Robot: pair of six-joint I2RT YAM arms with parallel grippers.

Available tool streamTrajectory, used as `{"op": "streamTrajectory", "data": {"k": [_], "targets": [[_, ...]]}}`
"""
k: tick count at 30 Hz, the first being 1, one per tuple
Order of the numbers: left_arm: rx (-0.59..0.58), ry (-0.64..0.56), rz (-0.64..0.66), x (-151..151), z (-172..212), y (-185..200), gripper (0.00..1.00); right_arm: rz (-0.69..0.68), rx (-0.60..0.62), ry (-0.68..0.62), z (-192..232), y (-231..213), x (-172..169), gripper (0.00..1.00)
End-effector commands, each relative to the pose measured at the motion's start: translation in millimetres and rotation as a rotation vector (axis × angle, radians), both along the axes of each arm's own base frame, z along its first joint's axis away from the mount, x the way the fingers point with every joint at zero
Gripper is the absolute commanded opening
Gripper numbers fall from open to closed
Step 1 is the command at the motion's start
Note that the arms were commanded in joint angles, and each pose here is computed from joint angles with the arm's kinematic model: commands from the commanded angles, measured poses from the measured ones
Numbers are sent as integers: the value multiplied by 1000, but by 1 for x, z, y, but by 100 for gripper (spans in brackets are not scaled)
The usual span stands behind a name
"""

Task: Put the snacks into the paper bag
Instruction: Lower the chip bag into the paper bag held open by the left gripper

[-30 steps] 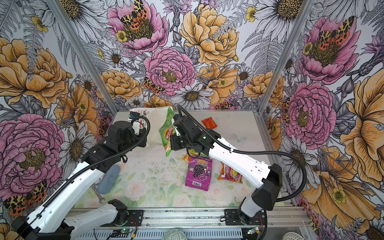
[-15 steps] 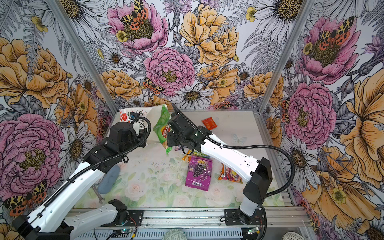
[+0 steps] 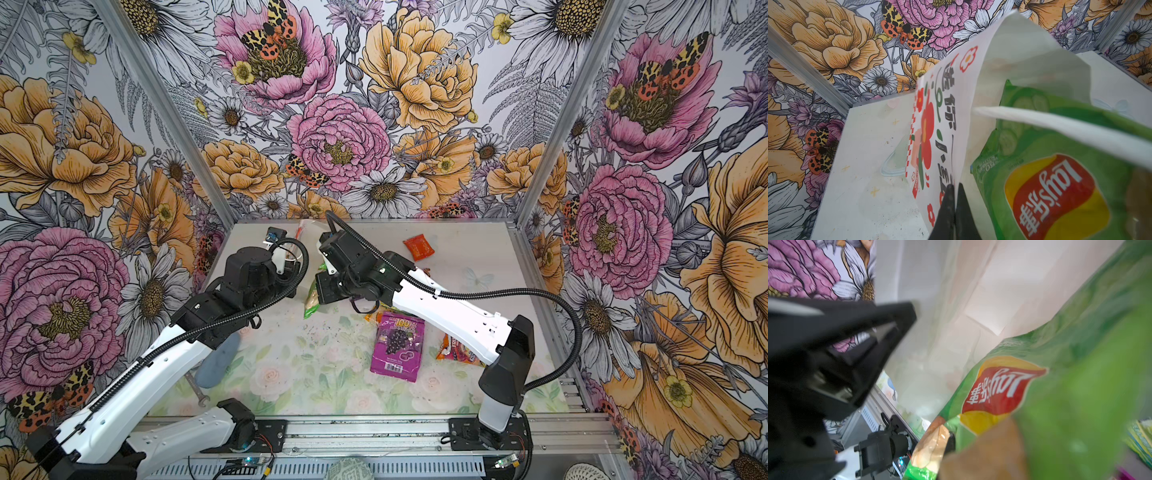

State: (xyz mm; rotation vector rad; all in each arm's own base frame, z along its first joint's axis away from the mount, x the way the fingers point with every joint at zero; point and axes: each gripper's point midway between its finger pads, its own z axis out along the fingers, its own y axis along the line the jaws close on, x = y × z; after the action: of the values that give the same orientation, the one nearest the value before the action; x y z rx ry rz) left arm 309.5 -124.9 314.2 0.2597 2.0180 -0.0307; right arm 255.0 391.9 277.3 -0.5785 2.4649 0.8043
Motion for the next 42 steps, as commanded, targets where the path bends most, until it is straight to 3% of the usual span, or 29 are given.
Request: {"op": "streamTrajectory", "data": {"k": [1,7,17,20,24,31,35,42], "targets": [[-18,-24,-31,1,5,-8,0,-10,-8,-30,9,-22,-3,0],[-42,-2,-164,-12,3,-39,0,-185,-36,-104,16,-74,34,0],[-99,91,-237,-13,-8,-63,0,-286,-20,-135,16,-41,73,0],[-123,134,-257,-14,-12,-70,0,-260,-2,-145,22,-21,71,0],[-164,161,-283,-18,-10,-78,0,-191,-17,-63,7,4,59,0],[-209,191,-237,-14,-7,-68,0,-254,-75,-71,17,-34,56,0],[-275,218,-200,-4,-5,-53,0,-218,-131,-44,22,-47,48,0],[-235,199,-163,-2,-5,-39,0,-107,-186,8,26,-41,27,0]]}}
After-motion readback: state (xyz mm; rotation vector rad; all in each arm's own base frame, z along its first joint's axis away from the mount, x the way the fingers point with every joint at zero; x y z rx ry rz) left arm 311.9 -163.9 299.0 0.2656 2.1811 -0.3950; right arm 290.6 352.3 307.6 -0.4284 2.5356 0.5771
